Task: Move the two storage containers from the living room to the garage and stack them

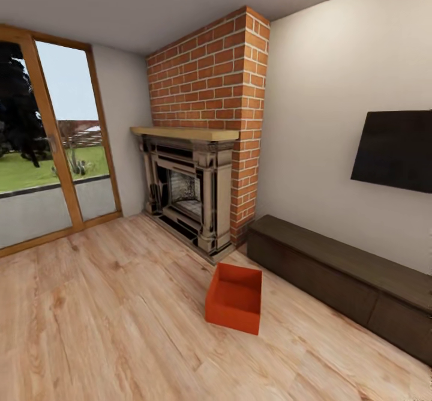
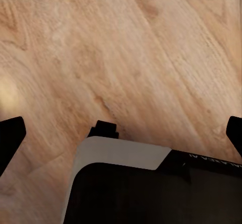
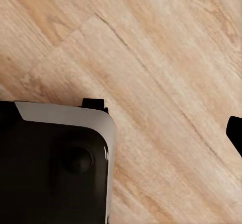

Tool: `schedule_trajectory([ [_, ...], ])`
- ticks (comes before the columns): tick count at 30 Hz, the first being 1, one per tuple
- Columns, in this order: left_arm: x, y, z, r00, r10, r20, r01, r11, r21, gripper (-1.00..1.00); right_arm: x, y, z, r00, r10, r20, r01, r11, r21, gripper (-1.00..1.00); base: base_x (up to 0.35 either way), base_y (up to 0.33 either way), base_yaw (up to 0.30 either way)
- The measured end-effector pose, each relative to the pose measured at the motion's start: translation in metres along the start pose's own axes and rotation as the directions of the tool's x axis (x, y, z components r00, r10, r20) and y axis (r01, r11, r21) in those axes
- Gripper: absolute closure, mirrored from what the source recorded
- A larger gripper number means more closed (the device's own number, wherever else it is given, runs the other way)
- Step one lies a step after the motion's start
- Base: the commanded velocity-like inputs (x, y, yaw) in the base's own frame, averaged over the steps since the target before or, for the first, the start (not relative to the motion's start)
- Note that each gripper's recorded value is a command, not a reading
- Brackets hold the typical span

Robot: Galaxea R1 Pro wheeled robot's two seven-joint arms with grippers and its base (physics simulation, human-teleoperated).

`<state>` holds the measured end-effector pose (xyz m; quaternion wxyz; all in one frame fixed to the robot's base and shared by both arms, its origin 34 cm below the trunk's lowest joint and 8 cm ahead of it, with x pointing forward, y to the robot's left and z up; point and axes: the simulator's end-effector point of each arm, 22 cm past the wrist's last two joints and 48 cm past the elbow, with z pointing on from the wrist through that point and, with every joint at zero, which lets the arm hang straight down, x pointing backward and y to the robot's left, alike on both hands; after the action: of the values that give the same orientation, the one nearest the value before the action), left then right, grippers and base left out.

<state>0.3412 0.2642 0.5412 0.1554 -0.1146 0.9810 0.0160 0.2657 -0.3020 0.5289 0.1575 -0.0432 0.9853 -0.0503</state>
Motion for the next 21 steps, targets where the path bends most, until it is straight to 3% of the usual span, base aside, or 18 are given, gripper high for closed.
schedule_trajectory([
  [21,0.0000,0.0000,0.0000,1.000,0.000,0.000,0.000,1.000,0.000,-1.00,-0.0004,0.0002,0.0000,1.000,0.000,0.001,0.000,1.000,-0.001,-1.00,0.293,0.227,-0.239],
])
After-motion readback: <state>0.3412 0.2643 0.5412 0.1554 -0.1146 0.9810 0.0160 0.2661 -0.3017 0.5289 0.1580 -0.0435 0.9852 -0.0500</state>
